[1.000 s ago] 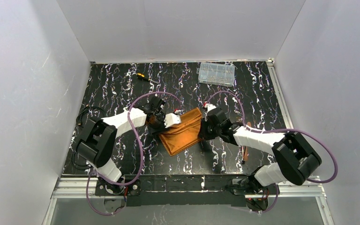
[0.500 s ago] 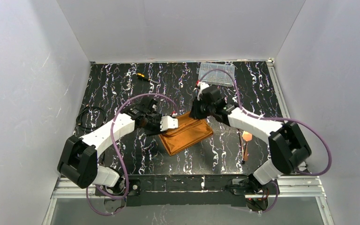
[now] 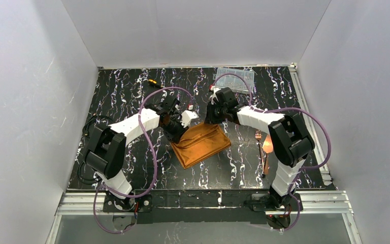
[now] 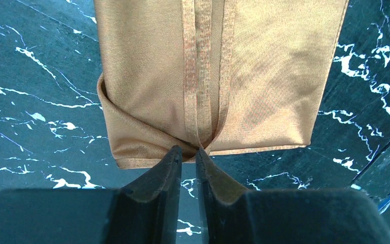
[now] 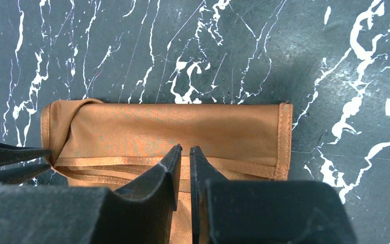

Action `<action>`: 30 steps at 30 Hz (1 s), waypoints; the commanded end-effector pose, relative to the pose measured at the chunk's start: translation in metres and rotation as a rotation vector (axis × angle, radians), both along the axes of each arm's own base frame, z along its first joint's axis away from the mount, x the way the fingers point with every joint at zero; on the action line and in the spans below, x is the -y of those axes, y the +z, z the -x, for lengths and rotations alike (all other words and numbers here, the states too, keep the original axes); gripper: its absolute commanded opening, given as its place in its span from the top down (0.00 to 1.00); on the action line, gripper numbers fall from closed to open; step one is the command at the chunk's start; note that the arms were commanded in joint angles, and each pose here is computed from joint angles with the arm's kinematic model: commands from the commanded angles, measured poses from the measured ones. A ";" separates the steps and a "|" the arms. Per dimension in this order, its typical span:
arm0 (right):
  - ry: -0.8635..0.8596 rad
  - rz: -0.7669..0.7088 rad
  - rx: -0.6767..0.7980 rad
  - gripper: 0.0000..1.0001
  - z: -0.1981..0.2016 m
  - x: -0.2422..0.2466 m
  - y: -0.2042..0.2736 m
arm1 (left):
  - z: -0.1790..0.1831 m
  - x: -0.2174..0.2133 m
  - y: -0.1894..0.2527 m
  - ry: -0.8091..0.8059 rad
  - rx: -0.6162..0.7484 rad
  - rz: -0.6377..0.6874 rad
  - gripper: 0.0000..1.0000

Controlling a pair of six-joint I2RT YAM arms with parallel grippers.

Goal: Fold the napkin into a case and place the utensils inside
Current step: Rotate the 2/3-rectangle-folded napkin at the center of the board.

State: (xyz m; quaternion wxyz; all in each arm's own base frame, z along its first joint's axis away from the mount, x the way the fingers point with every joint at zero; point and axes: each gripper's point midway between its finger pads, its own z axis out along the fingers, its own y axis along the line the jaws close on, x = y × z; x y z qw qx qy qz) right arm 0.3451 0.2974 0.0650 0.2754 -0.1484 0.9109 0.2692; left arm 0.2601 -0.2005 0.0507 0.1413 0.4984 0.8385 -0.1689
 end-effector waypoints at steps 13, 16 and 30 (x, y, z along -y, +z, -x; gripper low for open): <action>0.012 -0.014 -0.016 0.81 0.016 0.008 -0.012 | 0.023 -0.021 -0.029 -0.021 0.008 -0.058 0.84; 0.016 -0.014 -0.011 0.81 0.017 0.008 -0.006 | 0.022 -0.025 -0.033 -0.034 0.030 -0.073 0.84; 0.048 -0.004 0.022 0.81 -0.010 -0.005 0.007 | 0.013 -0.050 -0.043 -0.184 0.151 -0.209 0.85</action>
